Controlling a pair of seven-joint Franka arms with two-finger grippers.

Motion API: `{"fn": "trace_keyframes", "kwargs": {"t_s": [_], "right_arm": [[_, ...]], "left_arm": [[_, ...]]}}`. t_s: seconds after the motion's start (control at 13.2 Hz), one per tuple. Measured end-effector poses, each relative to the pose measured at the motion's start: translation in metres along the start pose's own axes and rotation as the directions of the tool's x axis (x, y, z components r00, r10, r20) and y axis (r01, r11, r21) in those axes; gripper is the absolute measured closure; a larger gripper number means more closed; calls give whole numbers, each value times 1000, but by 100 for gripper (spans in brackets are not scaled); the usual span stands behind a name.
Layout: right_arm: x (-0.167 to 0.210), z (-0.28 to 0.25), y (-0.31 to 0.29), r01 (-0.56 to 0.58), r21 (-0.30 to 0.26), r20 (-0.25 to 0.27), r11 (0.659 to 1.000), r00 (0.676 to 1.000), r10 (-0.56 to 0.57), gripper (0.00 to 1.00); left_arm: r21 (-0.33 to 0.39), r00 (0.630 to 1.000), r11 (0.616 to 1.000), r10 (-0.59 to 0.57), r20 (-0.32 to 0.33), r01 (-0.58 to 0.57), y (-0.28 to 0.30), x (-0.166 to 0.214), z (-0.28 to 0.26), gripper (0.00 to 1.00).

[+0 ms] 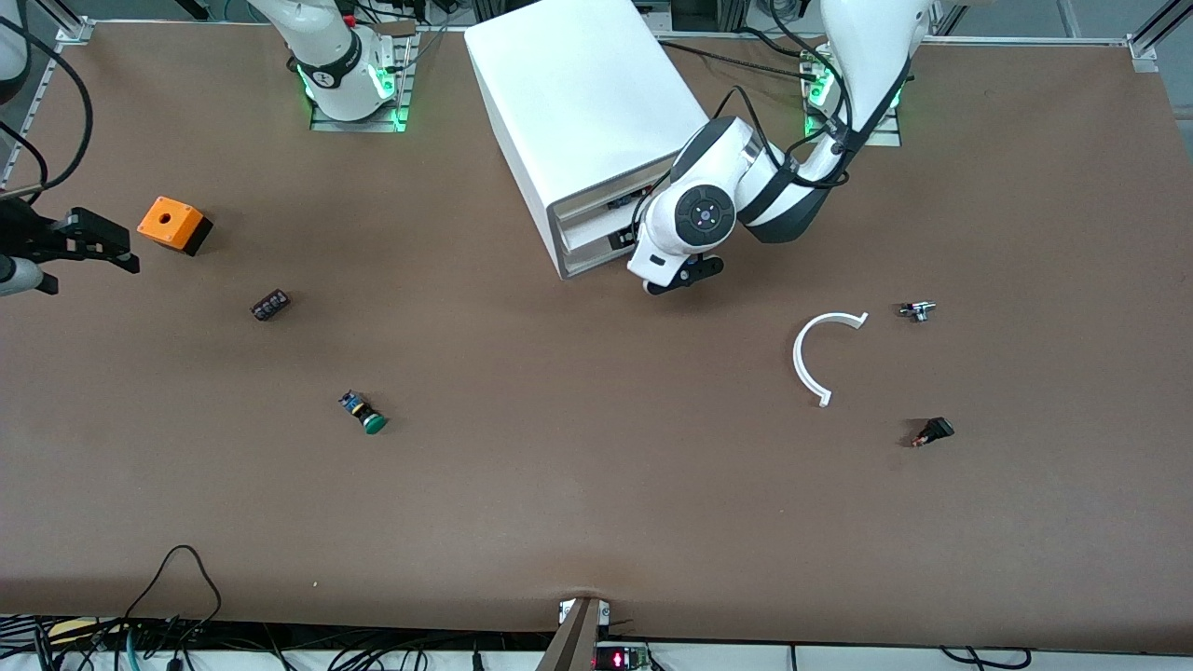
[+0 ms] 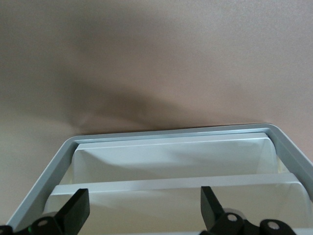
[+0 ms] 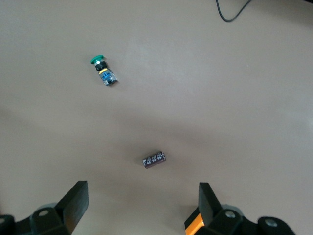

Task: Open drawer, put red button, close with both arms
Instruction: 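Push the drawer closed into the cabinet with the left gripper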

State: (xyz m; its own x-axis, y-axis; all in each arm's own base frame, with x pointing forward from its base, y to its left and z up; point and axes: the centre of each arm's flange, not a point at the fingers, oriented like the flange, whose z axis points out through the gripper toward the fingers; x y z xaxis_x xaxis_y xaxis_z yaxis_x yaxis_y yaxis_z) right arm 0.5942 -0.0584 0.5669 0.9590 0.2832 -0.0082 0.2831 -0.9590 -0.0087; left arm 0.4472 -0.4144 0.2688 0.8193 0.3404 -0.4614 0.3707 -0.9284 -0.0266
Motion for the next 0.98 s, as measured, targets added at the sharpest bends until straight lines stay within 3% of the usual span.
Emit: {"fn": "trace_keyframes", "kwargs": {"t_s": [0.53,0.76,0.98], "right_arm": [[7,10,-16,30,10,22,999,999,-30,0],[4,22,-16,28,-7,-20,1000,999,-28,0],[-12,18,-15,16,-8,-21,1000,1000,-16,0]], "left_arm": [[6,1000,1000,23,7,-23,5,-11,5,0],[10,999,999,32,12,-33,8,-16,7,0],[7,999,999,33,11,-33,8,-16,5,0]]}}
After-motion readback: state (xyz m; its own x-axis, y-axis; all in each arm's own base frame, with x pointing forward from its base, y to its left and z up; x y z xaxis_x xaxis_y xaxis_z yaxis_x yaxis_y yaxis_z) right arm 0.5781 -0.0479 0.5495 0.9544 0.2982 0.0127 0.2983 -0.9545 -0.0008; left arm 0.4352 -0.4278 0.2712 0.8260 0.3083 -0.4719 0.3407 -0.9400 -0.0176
